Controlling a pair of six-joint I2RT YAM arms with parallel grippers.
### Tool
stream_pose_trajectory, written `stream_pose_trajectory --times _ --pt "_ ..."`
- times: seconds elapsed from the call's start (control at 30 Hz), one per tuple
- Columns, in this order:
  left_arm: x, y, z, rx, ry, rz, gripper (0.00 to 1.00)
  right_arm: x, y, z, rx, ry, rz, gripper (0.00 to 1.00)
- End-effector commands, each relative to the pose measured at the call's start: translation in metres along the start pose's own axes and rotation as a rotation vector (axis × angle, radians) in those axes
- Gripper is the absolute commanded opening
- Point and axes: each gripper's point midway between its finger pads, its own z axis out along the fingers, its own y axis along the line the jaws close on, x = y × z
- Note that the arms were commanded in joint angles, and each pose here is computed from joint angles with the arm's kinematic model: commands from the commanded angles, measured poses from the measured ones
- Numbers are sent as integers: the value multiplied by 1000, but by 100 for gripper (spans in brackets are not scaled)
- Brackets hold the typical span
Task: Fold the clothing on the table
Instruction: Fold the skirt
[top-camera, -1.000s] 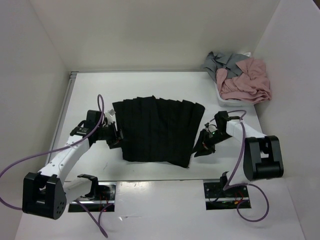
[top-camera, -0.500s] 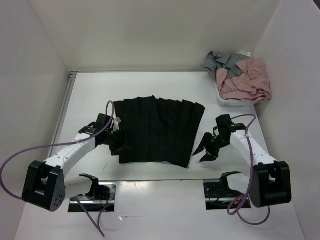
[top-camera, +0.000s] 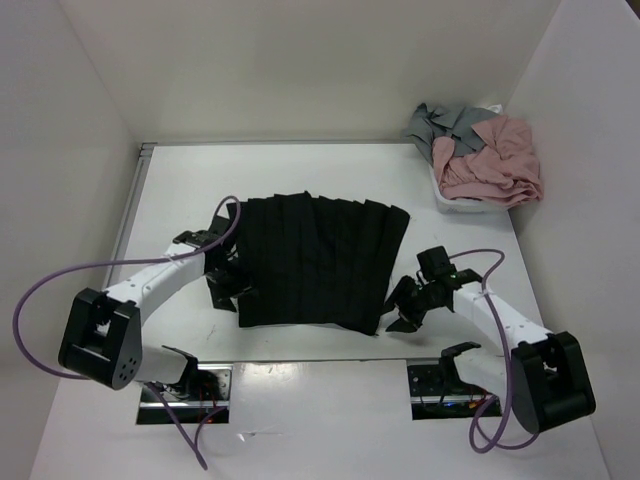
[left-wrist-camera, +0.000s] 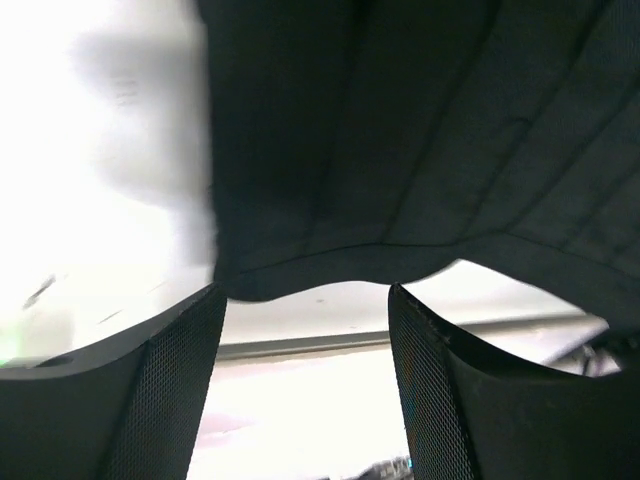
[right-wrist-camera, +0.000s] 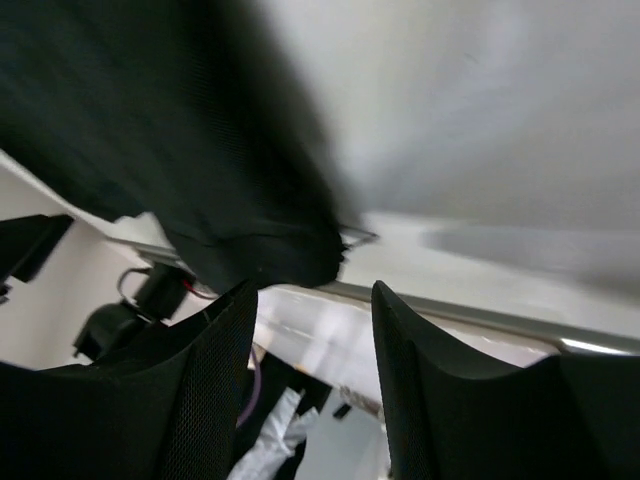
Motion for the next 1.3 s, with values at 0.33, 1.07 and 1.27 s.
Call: stream_pose_trajectory --times 0.33,1.07,1.27 --pt "9 41 3 -351 61 -62 79 -15 57 -30 -281 -177 -100 56" --pt "2 12 14 -298 -101 -32 66 -15 58 -38 -349 -241 -168 56" --pt "3 11 -4 -250 -165 -66 66 -18 58 -33 -329 -233 -175 56"
